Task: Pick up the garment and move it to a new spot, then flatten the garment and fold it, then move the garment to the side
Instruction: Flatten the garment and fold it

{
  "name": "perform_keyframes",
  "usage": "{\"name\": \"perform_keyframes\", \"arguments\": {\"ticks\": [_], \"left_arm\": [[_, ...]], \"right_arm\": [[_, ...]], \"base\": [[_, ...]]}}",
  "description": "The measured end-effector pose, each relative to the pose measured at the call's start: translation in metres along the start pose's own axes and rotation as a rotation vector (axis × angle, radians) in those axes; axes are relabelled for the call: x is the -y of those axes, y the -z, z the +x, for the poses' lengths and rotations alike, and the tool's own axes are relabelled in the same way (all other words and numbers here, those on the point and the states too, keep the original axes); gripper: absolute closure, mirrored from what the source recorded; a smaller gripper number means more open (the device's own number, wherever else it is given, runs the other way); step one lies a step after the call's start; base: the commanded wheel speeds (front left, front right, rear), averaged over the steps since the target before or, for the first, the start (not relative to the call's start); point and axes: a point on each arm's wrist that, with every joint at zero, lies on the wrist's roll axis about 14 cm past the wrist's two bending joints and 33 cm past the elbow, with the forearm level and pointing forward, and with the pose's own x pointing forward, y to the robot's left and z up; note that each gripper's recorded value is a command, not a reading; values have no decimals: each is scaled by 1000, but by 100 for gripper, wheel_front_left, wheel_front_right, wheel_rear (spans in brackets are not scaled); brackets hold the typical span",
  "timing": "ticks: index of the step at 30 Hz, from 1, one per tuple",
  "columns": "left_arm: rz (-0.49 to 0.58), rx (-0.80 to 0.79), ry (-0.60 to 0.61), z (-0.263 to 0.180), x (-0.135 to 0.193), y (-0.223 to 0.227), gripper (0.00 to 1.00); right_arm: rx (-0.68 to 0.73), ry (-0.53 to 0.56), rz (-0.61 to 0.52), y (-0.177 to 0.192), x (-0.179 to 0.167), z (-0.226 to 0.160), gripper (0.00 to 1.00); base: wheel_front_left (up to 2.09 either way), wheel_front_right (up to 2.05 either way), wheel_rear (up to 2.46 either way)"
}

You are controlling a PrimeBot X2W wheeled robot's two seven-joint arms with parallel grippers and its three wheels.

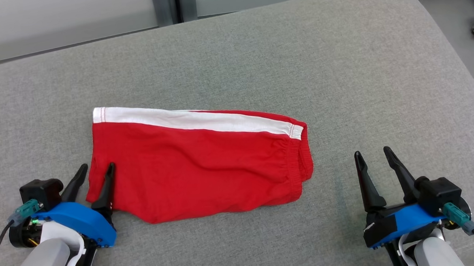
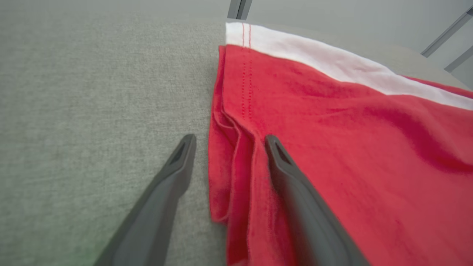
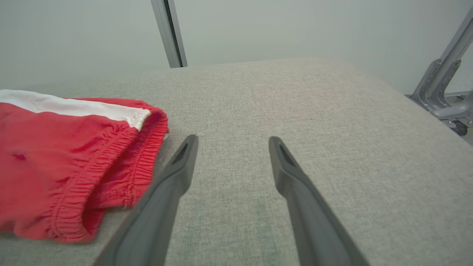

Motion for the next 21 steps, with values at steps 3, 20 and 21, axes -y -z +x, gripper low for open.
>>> {"name": "perform_keyframes", "arguments": {"ticks": [3,20,21], "left_arm": [[-1,-35,14,3,5,6,0],[-159,-6,-51,-48,23,16,100],[-173,12,-69,-53,19,14,100]], "right_arm": [[2,8,1,0,2,-2,0],[54,-57,22,-17,-20,-10,0],[56,-66,23,-17,-23,-11,0]], "base": [[0,0,0],[0,0,0],[0,0,0]]}}
